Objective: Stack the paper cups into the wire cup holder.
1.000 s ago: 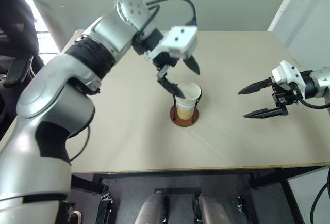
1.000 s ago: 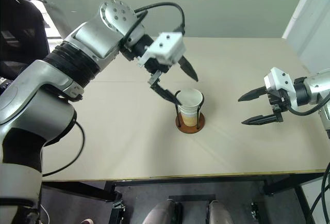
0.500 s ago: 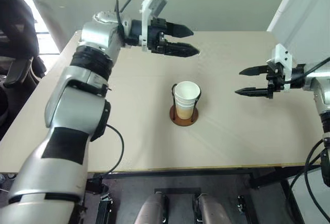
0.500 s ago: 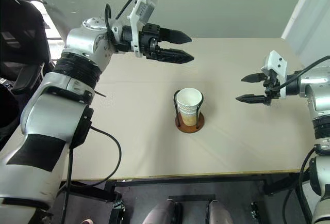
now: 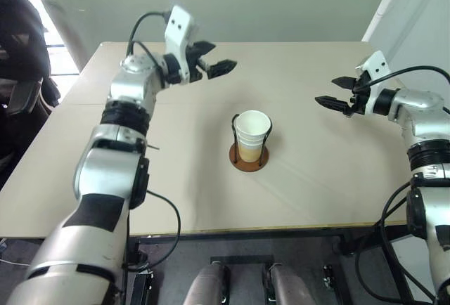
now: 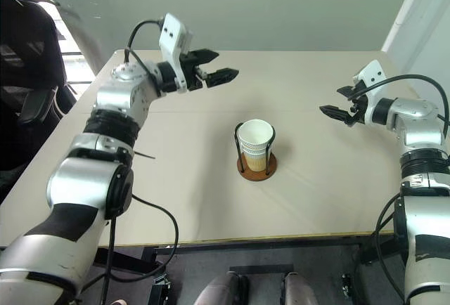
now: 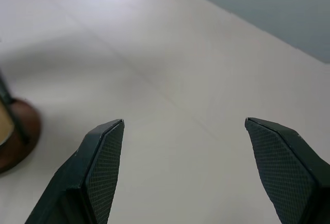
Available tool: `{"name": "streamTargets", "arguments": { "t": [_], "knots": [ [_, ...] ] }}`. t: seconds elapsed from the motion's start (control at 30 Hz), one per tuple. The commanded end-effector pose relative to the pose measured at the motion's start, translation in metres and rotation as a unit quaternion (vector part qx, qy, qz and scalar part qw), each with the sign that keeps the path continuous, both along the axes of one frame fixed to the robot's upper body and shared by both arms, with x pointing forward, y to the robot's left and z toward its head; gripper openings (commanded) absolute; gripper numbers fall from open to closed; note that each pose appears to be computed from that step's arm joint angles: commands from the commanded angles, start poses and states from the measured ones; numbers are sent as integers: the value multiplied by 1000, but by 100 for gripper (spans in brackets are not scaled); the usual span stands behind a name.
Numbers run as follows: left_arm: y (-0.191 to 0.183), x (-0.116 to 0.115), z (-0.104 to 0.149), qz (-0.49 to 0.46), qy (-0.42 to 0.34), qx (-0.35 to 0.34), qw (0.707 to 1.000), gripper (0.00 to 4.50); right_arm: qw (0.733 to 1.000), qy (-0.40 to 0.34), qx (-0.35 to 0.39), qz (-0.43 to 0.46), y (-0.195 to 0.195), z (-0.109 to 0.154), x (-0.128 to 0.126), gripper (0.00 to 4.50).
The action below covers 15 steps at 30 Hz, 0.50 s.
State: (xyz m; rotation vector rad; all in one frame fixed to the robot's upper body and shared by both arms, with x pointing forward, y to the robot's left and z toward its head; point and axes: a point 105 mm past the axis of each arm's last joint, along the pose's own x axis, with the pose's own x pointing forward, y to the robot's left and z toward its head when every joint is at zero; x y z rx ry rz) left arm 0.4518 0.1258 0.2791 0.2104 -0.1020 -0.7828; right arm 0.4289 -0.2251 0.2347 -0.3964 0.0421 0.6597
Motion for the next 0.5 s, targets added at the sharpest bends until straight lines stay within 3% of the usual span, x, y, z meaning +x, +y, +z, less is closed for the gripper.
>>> {"name": "streamTargets", "arguments": {
  "t": [0.03,0.2,0.5],
  "knots": [
    [17,-3,14,33,-43,-15,998,446,998,-43,25,-31,-3,21,6,386],
    [35,-3,0,69,-35,-33,996,446,996,-51,42,-56,-6,15,11,386],
    [40,-2,-3,101,-31,-88,990,446,990,-81,58,-101,-13,9,16,386]
  ]
}}
